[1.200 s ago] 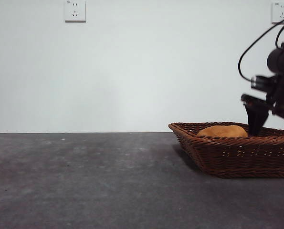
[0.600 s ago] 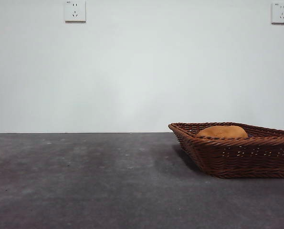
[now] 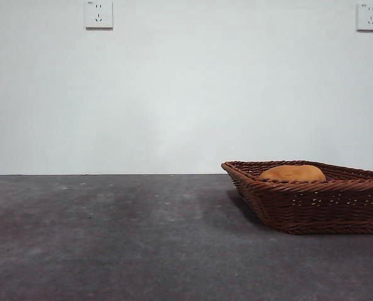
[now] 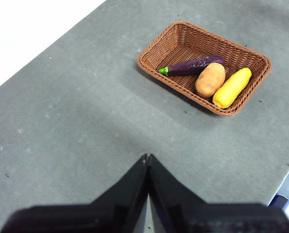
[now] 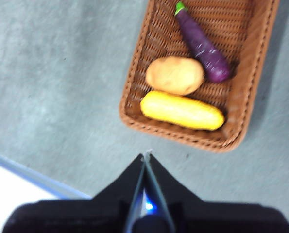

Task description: Help me put the vegetables on the table into the basket

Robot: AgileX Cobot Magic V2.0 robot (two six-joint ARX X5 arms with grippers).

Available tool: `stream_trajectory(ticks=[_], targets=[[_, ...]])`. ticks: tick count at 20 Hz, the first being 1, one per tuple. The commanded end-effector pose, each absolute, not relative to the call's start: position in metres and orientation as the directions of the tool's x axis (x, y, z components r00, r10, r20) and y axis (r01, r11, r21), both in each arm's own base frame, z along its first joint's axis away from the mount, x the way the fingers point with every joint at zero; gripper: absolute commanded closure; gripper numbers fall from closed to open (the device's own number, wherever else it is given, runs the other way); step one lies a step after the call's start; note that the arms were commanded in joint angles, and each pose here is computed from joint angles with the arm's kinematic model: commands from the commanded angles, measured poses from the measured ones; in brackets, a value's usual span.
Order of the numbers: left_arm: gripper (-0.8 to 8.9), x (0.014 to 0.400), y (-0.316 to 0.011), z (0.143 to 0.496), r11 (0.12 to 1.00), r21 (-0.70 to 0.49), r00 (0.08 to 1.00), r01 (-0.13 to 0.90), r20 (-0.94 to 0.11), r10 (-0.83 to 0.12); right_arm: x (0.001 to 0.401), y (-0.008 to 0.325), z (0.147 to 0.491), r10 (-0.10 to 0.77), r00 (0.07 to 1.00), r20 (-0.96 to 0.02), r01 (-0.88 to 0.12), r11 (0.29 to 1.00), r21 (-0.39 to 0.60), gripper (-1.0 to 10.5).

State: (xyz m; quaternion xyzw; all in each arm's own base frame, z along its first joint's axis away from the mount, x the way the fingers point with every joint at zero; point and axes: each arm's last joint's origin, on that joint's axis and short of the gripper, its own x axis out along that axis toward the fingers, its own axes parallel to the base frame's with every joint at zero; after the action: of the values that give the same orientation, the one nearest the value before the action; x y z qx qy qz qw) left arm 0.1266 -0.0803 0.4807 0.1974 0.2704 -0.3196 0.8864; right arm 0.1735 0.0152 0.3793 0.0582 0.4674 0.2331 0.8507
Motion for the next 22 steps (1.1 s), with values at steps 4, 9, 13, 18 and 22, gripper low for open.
stream_trajectory(ticks=[4, 9, 13, 18, 22], targets=[[8.17, 0.127, -0.08, 0.479, 0.719, 0.167, 0.641, 0.674, -0.616, -0.458, 0.177, 0.013, 0.379, 0.37, 0.492, -0.789, -0.31, 0.92, 0.238, 9.5], [8.17, 0.127, -0.08, 0.479, 0.716, 0.195, 0.651, 0.67, -0.619, -0.44, 0.179, 0.011, 0.379, 0.288, 0.521, -0.804, -0.27, 0.949, 0.165, 9.5], [8.17, 0.126, -0.079, 0.482, 0.726, 0.193, 0.669, 0.661, -0.59, -0.452, 0.181, 0.01, 0.38, 0.257, 0.543, -0.799, -0.256, 0.957, 0.134, 9.5], [8.17, 0.123, -0.061, 0.501, 0.798, 0.26, 0.809, 0.544, -0.417, -0.415, 0.181, 0.01, 0.38, 0.254, 0.543, -0.8, -0.255, 0.958, 0.131, 9.5], [8.17, 0.105, -0.029, 0.509, 0.856, 0.271, 0.893, 0.441, -0.223, -0.39, 0.181, 0.01, 0.38, 0.254, 0.543, -0.8, -0.255, 0.958, 0.131, 9.5]])
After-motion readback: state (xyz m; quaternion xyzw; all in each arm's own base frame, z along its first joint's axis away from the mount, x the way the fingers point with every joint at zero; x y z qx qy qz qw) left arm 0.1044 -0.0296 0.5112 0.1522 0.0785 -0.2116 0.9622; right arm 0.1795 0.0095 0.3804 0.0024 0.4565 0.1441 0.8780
